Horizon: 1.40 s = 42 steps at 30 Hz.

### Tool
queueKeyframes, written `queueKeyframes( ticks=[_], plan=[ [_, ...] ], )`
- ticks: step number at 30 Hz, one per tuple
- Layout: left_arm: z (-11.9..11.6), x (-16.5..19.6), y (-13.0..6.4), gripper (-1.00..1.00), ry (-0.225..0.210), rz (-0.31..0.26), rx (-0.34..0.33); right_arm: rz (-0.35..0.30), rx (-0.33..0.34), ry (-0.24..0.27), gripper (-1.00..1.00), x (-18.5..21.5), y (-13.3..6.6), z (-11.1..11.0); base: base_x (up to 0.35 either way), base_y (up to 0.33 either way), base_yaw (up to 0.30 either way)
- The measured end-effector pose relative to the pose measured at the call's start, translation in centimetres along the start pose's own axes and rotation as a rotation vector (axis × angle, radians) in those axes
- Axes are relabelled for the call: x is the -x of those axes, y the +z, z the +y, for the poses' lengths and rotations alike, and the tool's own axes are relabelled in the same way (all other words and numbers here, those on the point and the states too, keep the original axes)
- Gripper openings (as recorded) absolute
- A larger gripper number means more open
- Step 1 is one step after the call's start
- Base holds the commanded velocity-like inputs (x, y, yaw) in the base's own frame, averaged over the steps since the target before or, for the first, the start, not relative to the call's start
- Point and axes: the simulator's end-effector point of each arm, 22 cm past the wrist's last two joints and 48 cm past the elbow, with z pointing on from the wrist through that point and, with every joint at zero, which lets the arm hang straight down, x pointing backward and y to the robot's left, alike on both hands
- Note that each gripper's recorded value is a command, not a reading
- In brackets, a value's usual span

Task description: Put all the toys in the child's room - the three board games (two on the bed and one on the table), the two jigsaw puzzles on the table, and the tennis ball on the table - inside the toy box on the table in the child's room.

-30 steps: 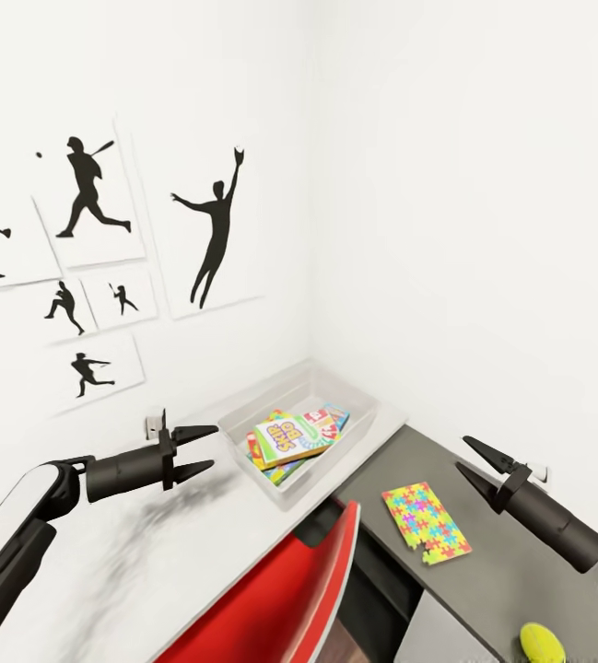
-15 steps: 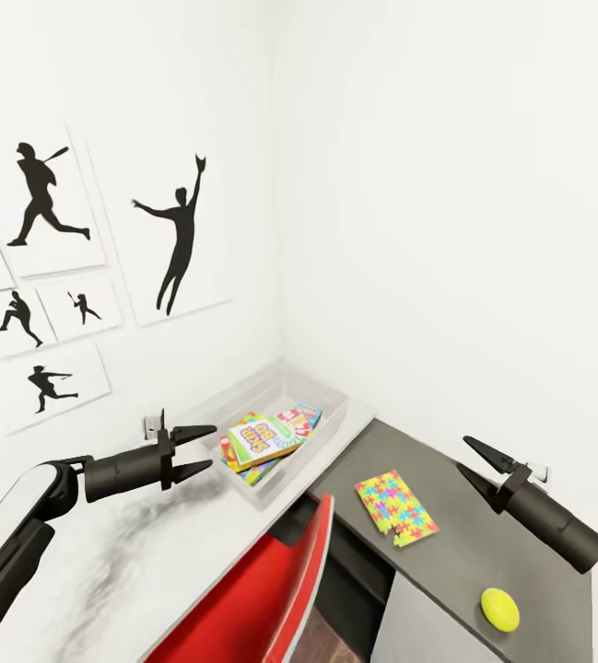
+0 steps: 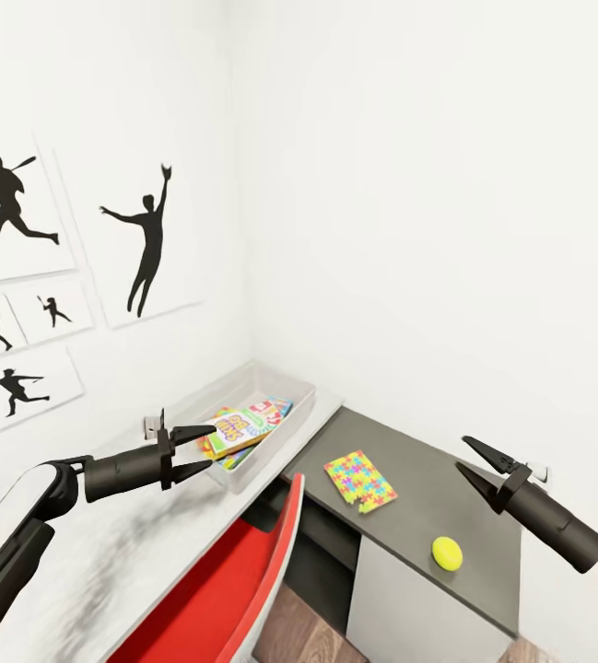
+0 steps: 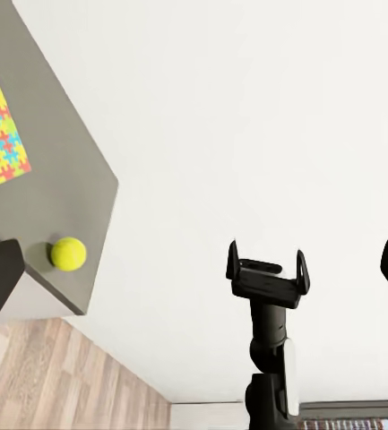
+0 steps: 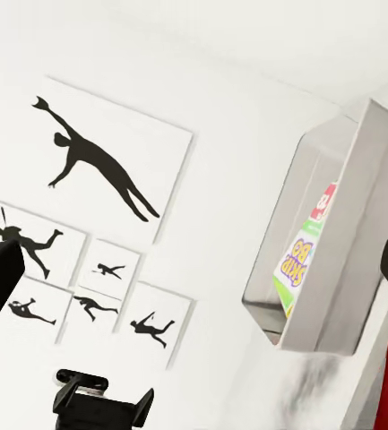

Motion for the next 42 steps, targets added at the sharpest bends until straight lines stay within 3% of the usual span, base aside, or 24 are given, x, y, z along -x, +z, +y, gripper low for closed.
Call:
queueKeyframes(
  ticks=[42],
  plan=[
    [-0.58, -0.02, -0.13, 1.00, 0.011, -0.002, -0.006, -0.021, 0.007, -0.003, 1.00, 0.77, -0.52, 0.40, -0.013, 0.000, -0.036]
  ],
)
